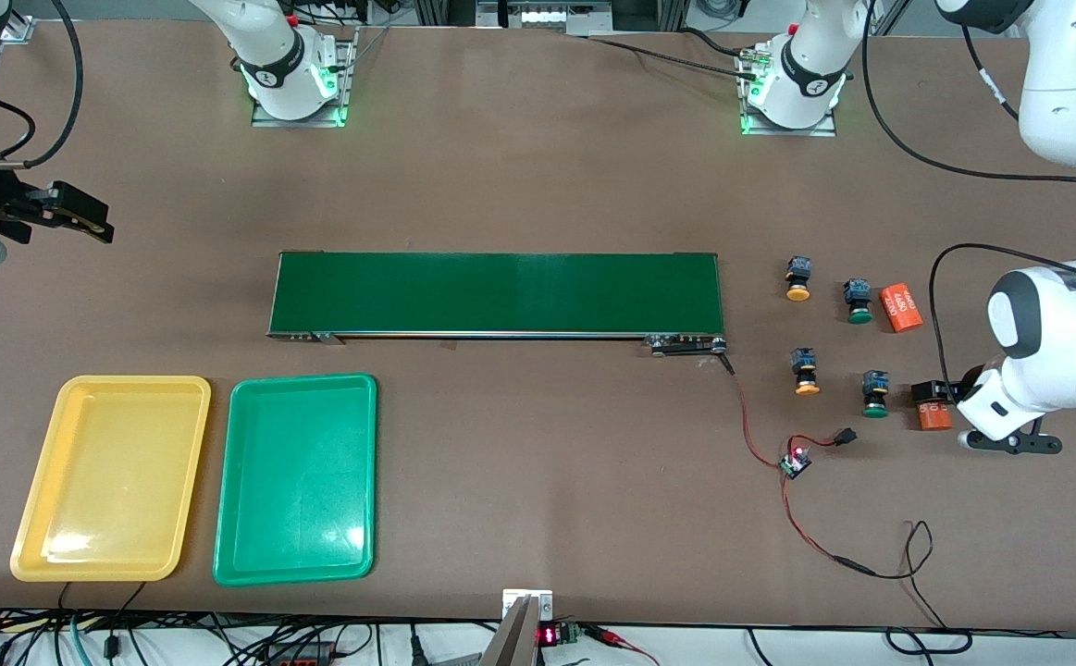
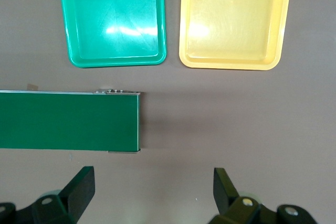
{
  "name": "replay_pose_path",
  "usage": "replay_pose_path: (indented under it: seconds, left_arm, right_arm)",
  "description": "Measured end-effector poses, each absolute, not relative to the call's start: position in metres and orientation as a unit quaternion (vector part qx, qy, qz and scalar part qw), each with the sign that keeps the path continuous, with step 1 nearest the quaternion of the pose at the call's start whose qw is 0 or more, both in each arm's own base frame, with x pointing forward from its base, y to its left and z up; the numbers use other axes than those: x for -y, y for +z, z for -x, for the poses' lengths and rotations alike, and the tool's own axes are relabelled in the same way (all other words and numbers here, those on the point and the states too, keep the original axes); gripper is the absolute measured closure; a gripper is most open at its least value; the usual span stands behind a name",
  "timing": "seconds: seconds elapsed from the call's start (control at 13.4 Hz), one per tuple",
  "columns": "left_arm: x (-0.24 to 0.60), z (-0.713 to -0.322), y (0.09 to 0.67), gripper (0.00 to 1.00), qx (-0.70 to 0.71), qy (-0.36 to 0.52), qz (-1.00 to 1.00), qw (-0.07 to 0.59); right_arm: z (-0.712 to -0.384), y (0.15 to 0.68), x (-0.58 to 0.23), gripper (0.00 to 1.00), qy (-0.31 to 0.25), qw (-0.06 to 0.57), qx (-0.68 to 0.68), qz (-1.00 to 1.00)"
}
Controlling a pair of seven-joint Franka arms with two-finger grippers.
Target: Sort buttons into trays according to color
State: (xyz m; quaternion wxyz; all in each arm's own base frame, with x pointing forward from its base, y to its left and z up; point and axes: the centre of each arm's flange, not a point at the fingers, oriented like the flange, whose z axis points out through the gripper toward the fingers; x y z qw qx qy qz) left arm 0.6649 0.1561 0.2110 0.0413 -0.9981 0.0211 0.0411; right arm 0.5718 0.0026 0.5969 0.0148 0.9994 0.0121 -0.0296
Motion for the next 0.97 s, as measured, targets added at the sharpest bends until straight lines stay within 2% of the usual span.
replay_pose_path:
  seconds: [0.15, 0.37, 0.45, 0.52, 0.75, 0.97]
  left_arm:
    - [-0.162, -0.664, 0.197, 0.00, -0.018, 0.040, 0.998, 0.041]
    - [-0.161, -0.663, 0.179, 0.08, -0.020, 0.039, 0.998, 0.040]
    - [-0.159, -0.662, 0.175, 0.08, -0.021, 0.041, 0.998, 0.039]
    - [-0.158, -0.662, 0.173, 0.16, -0.022, 0.042, 0.998, 0.038]
    - [-0.153, -0.666, 0.175, 0.50, -0.026, 0.039, 0.998, 0.038]
    - [-0.152, -0.675, 0.199, 0.50, -0.050, 0.036, 0.997, 0.038]
  right_arm:
    - [-0.572, 0.596, -0.004, 0.00, -0.029, 0.015, -0.013, -0.999]
    - [-0.573, 0.596, -0.004, 0.00, -0.029, 0.015, -0.013, -0.999]
    - [-0.573, 0.596, -0.004, 0.00, -0.029, 0.015, -0.013, -0.999]
    - [-0.573, 0.596, -0.004, 0.00, -0.029, 0.015, -0.013, -0.999]
    - [-0.573, 0.596, -0.004, 0.00, -0.029, 0.015, -0.013, -0.999]
    - [-0.573, 0.596, -0.004, 0.00, -0.029, 0.015, -0.013, -0.999]
